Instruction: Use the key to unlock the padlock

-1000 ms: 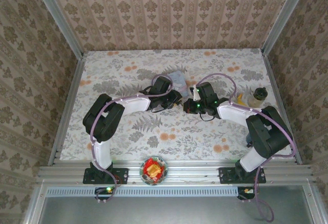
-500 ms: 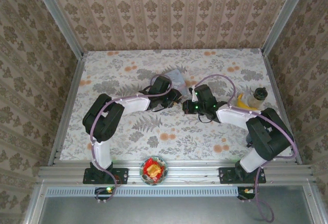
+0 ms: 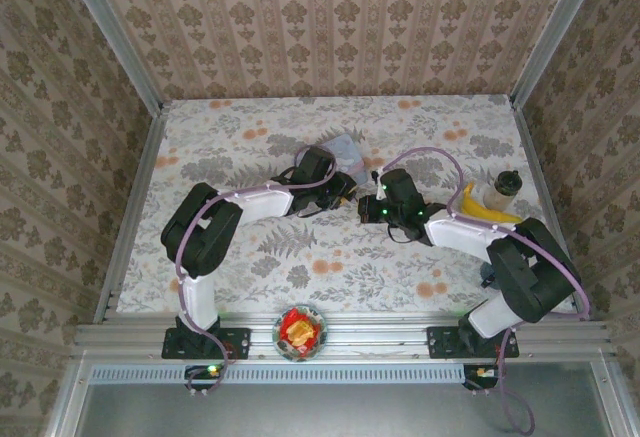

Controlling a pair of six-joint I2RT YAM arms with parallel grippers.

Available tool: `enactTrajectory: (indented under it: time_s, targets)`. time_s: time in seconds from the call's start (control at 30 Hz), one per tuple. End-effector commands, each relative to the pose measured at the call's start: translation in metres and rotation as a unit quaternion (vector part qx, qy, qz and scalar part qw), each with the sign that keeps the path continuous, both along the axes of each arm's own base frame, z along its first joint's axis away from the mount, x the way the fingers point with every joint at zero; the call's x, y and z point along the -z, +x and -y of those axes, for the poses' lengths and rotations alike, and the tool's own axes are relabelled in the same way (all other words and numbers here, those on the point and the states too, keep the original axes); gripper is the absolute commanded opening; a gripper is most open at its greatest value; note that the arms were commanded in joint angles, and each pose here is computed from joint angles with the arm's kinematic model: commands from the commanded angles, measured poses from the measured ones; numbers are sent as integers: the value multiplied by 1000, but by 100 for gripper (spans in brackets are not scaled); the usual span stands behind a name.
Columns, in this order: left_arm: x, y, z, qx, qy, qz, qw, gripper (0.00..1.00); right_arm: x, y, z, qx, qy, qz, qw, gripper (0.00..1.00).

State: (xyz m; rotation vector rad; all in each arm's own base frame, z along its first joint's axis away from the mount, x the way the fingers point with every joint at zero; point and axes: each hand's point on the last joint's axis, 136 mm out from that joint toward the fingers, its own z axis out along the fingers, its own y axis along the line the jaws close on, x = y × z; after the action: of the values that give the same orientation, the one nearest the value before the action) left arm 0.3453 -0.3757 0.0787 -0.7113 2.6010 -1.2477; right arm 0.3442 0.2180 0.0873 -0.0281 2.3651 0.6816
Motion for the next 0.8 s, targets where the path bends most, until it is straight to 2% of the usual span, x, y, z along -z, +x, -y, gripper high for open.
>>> enactTrajectory:
  time_s: [0.0,0.77]
  targets:
    - [22,-68,17,69,-10,-128,989,15,-49,23,-4,24,44,94,994,0]
    - [30,-61,13,58,-8,-133,989,15,-27,-3,12,46,55,62,996,0]
